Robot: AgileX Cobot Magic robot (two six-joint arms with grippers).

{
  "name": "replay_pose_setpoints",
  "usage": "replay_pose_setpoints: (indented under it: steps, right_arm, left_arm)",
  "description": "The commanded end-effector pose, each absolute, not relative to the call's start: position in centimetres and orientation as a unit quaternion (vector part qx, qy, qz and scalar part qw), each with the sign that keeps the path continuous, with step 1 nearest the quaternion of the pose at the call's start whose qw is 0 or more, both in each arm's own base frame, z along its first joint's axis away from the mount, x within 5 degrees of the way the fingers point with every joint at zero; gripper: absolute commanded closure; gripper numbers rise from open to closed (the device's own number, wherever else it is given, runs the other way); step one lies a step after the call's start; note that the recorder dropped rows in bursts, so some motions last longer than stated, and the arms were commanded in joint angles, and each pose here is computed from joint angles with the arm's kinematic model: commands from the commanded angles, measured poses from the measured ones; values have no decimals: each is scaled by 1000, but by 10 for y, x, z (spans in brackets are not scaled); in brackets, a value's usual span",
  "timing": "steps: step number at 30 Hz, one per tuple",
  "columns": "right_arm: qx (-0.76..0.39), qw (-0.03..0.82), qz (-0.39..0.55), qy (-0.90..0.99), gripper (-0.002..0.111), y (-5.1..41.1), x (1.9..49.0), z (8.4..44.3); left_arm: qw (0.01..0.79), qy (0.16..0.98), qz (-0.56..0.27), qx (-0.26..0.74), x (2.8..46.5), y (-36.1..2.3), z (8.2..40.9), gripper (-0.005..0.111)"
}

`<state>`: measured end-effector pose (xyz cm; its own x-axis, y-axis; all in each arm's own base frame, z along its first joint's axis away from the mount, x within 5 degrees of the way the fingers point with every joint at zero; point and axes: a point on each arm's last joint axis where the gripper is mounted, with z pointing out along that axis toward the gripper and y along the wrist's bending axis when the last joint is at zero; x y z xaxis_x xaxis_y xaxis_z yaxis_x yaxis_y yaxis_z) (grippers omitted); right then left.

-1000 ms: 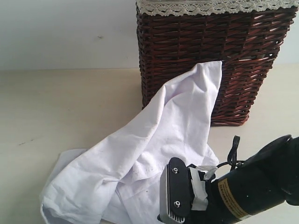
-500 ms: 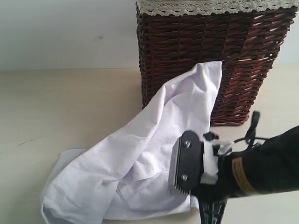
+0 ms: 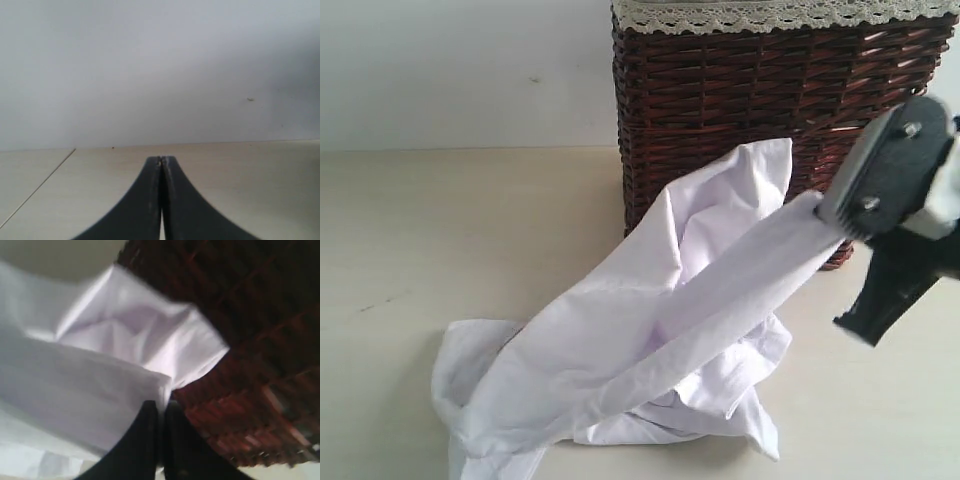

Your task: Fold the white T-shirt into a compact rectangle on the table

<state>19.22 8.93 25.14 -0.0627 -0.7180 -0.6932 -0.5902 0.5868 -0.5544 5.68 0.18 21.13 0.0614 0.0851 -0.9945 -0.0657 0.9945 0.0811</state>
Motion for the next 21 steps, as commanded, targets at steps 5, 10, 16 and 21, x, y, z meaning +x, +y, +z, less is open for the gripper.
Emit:
replay_pose_setpoints:
  steps: [5, 10, 16, 21]
  right_arm:
    - [-407, 674, 31, 616, 108, 75, 128, 322]
    - [-346, 698, 87, 621, 108, 68, 109, 334]
    - [-348, 721, 86, 593, 108, 60, 86, 342]
    - [-330, 738, 68, 585, 108, 54, 81, 346]
  left_arm:
    - [731, 681, 48, 4, 56, 2, 212, 107]
    - [731, 681, 48, 4, 56, 2, 212, 107]
    - [731, 681, 48, 4, 56, 2, 212, 107]
    - [731, 681, 49, 3, 56, 2, 212, 107]
